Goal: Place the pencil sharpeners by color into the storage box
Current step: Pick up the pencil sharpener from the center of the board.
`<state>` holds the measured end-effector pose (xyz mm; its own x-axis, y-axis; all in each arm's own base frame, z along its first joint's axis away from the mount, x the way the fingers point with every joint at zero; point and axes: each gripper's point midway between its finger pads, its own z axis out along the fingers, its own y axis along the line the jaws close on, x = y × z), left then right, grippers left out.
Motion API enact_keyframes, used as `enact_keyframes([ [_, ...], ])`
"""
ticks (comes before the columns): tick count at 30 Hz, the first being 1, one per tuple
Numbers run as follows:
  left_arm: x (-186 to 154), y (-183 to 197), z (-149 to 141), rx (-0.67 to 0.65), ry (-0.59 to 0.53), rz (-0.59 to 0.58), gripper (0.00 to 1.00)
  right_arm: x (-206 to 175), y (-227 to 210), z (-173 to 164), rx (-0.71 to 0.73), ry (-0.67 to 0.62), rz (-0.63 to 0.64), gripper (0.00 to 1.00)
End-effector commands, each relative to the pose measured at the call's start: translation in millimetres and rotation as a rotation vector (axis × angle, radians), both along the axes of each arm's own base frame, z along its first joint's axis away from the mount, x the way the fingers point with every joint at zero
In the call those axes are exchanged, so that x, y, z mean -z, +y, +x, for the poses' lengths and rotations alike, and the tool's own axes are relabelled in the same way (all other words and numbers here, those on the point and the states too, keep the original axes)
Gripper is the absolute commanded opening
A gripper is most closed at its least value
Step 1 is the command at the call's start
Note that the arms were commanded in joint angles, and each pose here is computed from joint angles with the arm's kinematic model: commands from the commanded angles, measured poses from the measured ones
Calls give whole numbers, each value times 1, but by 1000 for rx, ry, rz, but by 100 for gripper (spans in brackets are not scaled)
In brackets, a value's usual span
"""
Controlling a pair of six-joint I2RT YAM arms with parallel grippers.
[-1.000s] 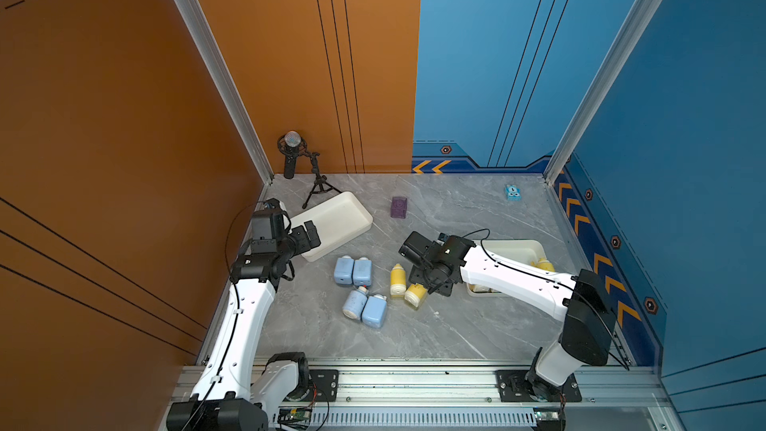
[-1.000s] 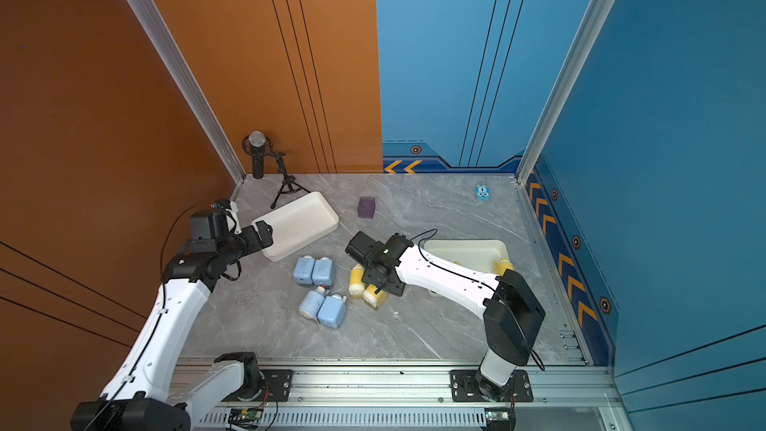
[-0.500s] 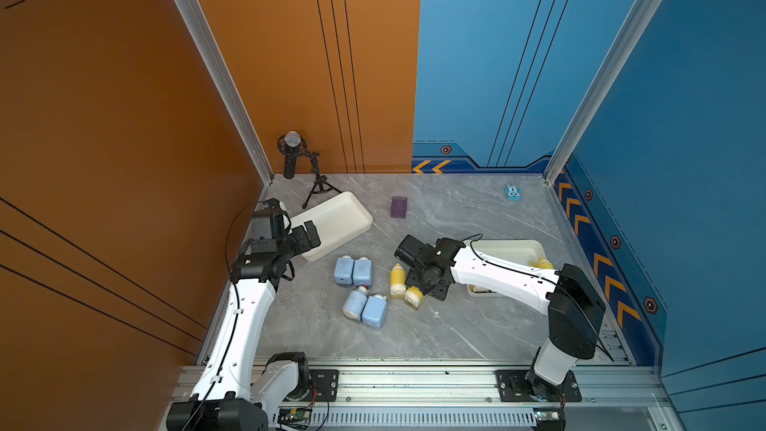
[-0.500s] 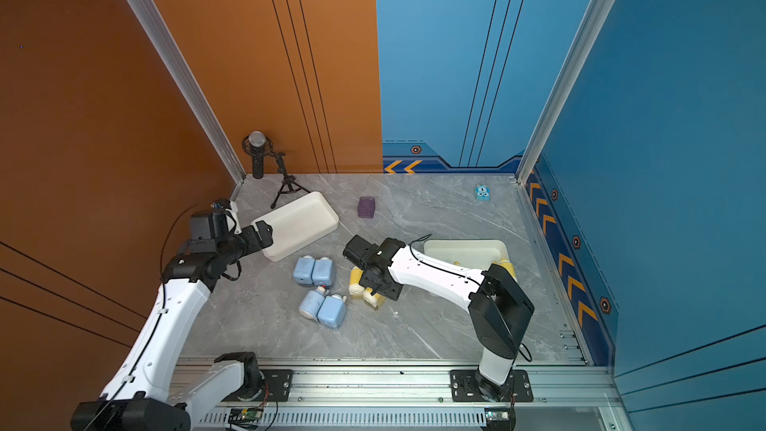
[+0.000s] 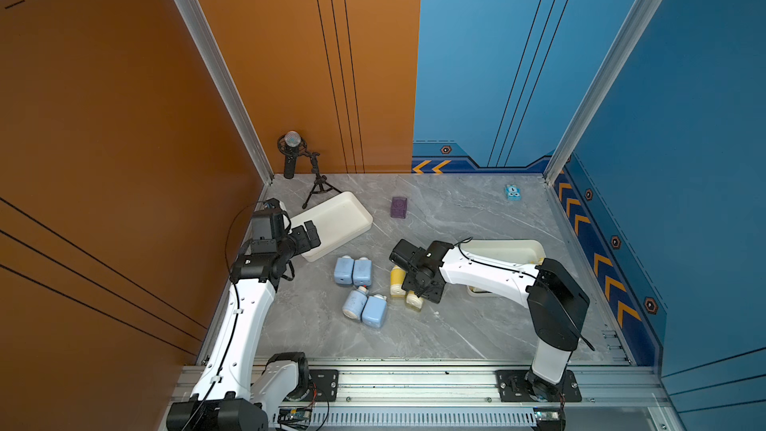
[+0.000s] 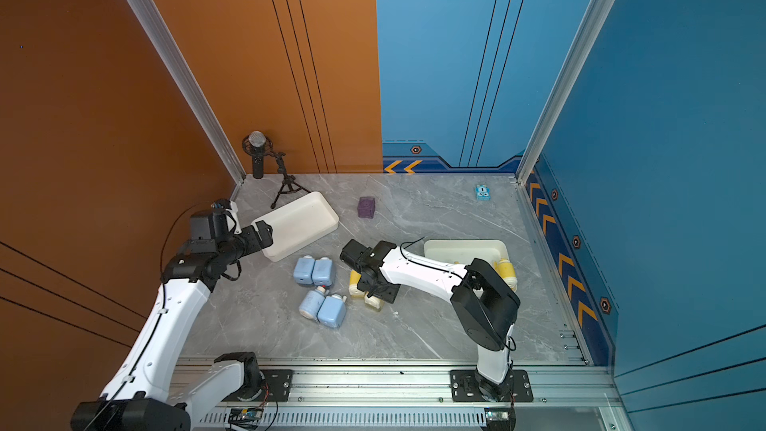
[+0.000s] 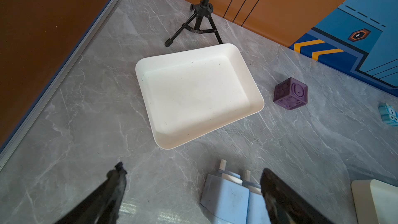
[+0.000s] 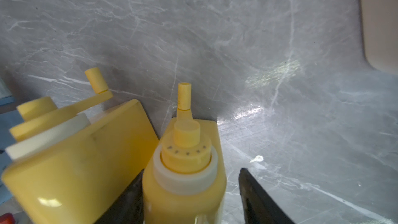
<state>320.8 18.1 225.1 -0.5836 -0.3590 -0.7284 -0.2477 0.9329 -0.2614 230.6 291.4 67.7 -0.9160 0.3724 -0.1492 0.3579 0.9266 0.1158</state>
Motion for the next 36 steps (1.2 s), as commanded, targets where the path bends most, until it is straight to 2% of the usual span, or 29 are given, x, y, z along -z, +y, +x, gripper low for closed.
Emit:
enact_keyframes([
  [1, 2, 0, -3, -5, 7, -4, 98, 14, -4, -6, -20, 37, -42, 63],
  [4, 2, 0, -2, -5, 9, -5, 98, 19, -7, -7, -26, 48, -56, 57],
  [10, 3, 0, -2, -6, 12, -3, 98, 21, -11, -11, -56, 62, -67, 34],
  [14, 2, 1, -2, -9, 7, 0, 98, 10, -16, -13, -101, 53, -90, 26],
  [19, 3, 2, -3, -11, 9, 2, 98, -20, -25, -14, -204, 35, -128, 23],
  [30, 3, 2, -3, -12, 12, 6, 98, -103, -44, -15, -397, -19, -97, 20],
  [36, 3, 2, -3, -11, 12, 9, 98, -146, -78, -3, -441, -53, -118, 18],
])
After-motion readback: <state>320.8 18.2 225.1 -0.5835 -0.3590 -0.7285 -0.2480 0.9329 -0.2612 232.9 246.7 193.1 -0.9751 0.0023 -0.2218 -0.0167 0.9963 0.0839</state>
